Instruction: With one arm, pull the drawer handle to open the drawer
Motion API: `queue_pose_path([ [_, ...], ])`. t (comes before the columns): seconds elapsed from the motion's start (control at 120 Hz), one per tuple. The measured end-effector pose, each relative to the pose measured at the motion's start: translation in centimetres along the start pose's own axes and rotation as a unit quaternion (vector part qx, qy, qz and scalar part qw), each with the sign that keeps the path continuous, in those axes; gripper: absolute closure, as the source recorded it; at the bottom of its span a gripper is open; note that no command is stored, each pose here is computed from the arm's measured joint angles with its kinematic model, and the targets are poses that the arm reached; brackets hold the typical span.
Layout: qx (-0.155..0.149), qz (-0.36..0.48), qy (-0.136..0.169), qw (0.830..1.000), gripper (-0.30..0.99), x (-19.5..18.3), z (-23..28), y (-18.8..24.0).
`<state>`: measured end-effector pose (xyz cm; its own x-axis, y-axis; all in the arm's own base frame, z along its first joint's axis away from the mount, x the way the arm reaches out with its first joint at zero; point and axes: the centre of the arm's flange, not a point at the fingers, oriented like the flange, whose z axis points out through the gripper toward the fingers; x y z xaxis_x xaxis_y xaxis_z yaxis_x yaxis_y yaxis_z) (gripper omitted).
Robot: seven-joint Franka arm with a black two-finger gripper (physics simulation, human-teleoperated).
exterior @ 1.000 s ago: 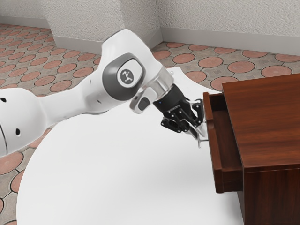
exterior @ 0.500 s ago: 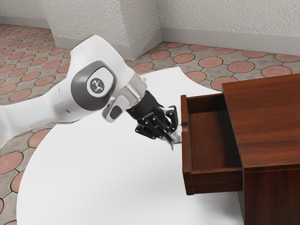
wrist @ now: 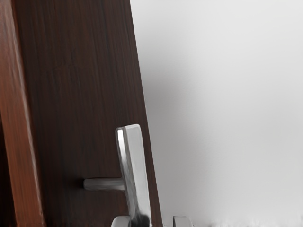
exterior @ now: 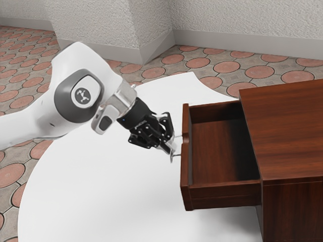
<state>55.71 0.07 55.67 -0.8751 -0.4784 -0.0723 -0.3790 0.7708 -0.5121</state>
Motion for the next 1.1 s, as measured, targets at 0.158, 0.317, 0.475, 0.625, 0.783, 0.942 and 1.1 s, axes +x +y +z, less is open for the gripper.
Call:
queue_pose_path([
  [0.158, 0.011, -0.010, -0.003, 1.000, 0.65, -0.2, -1.1, 1.2],
  [0.317, 0.009, -0.011, 0.004, 1.000, 0.65, 0.1, -0.4, 1.5],
  [0.475, 0.008, -0.011, 0.005, 1.000, 0.63, 0.4, -0.6, 2.2],
  [0.625, 0.008, -0.004, 0.005, 1.000, 0.63, 0.9, -1.2, 2.5],
  [0.783, 0.006, -0.003, 0.005, 1.000, 0.61, 0.9, -1.3, 2.7],
  [0.942, 0.005, -0.006, 0.003, 1.000, 0.52, 0.6, -1.5, 3.1],
  [1.1, 0.013, -0.005, -0.003, 1.000, 0.47, 0.7, -2.5, 3.1],
])
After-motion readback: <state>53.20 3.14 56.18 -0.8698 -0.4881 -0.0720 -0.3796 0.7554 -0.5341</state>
